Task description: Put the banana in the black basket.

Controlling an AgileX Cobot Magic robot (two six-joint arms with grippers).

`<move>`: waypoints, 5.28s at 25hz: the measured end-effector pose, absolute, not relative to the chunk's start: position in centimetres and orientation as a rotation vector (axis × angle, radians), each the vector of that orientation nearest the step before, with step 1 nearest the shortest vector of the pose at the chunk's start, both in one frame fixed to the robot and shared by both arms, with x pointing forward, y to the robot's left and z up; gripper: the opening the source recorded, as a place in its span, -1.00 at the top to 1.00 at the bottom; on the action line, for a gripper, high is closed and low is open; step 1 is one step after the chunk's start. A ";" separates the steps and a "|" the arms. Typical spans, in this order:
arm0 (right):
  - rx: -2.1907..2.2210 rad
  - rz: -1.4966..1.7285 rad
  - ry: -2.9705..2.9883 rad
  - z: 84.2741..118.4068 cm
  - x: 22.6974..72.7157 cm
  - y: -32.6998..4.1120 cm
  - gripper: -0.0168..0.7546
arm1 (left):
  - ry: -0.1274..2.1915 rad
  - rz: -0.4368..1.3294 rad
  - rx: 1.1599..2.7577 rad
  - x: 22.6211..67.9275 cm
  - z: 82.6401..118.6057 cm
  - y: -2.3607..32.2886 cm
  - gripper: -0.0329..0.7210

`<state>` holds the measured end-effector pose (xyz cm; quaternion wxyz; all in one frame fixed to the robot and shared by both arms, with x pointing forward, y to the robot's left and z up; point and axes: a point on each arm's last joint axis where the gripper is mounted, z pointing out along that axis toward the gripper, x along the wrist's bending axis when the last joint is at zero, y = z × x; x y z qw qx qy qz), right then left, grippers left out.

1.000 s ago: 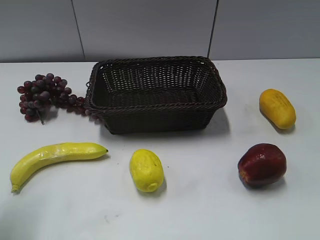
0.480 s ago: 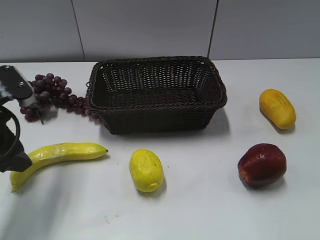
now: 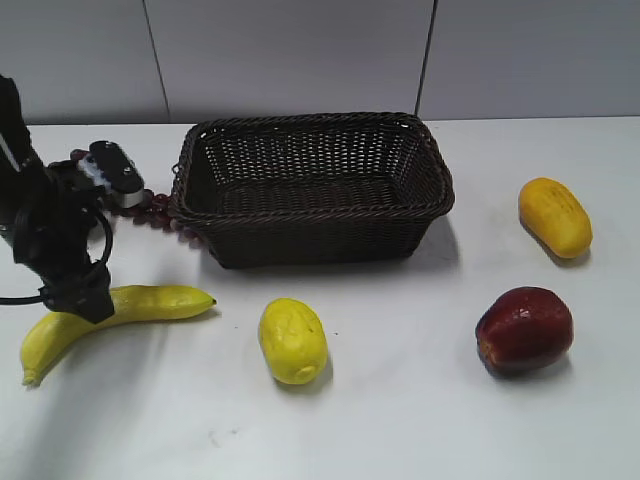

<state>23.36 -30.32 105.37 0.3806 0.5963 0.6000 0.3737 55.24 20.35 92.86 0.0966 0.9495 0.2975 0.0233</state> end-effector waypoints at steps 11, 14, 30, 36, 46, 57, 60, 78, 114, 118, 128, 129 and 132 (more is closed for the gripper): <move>1.522 0.954 1.532 105.4 23.4 -30.3 -0.47 | 0.904 -0.037 2.848 55.9 89.9 20.1 -0.56; 1.522 0.954 1.532 105.4 23.4 -30.3 -0.47 | 0.908 -0.038 2.844 55.9 89.9 20.1 -0.20; 1.522 0.954 1.532 105.4 23.4 -30.3 -0.47 | 0.771 0.003 2.965 53.6 96.1 21.4 0.09; 1.522 0.954 1.532 105.4 23.4 -30.3 -0.47 | 0.613 0.102 3.056 51.5 100.5 22.2 0.09; 1.522 0.954 1.532 105.4 23.4 -30.3 -0.47 | 0.368 0.416 3.060 53.3 105.6 19.3 0.09; 1.522 0.954 1.532 105.4 23.4 -30.3 -0.47 | 0.223 0.526 2.984 60.1 108.4 9.9 0.09; 1.522 0.954 1.532 105.4 23.4 -30.3 -0.47 | 0.205 0.546 2.956 61.5 107.7 7.2 0.09; 1.522 0.954 1.532 105.4 23.4 -30.3 -0.47 | 0.076 0.703 2.819 66.6 98.1 1.1 0.09; 1.522 0.954 1.532 105.4 23.4 -30.3 -0.47 | 1.061 0.675 2.543 66.2 110.9 13.7 -0.67; 1.522 0.954 1.532 105.4 23.4 -30.3 -0.47 | 1.423 0.652 2.368 66.0 112.8 18.6 -0.65; 1.522 0.954 1.532 105.4 23.4 -30.3 -0.47 | 1.664 0.442 2.218 63.9 112.4 23.0 -0.65; 1.522 0.954 1.532 105.4 23.4 -30.3 -0.47 | 1.680 0.422 2.222 63.2 112.2 23.4 -0.65; 1.522 0.954 1.532 105.4 23.4 -30.3 -0.47 | 1.738 0.375 2.231 60.9 111.6 24.7 -0.65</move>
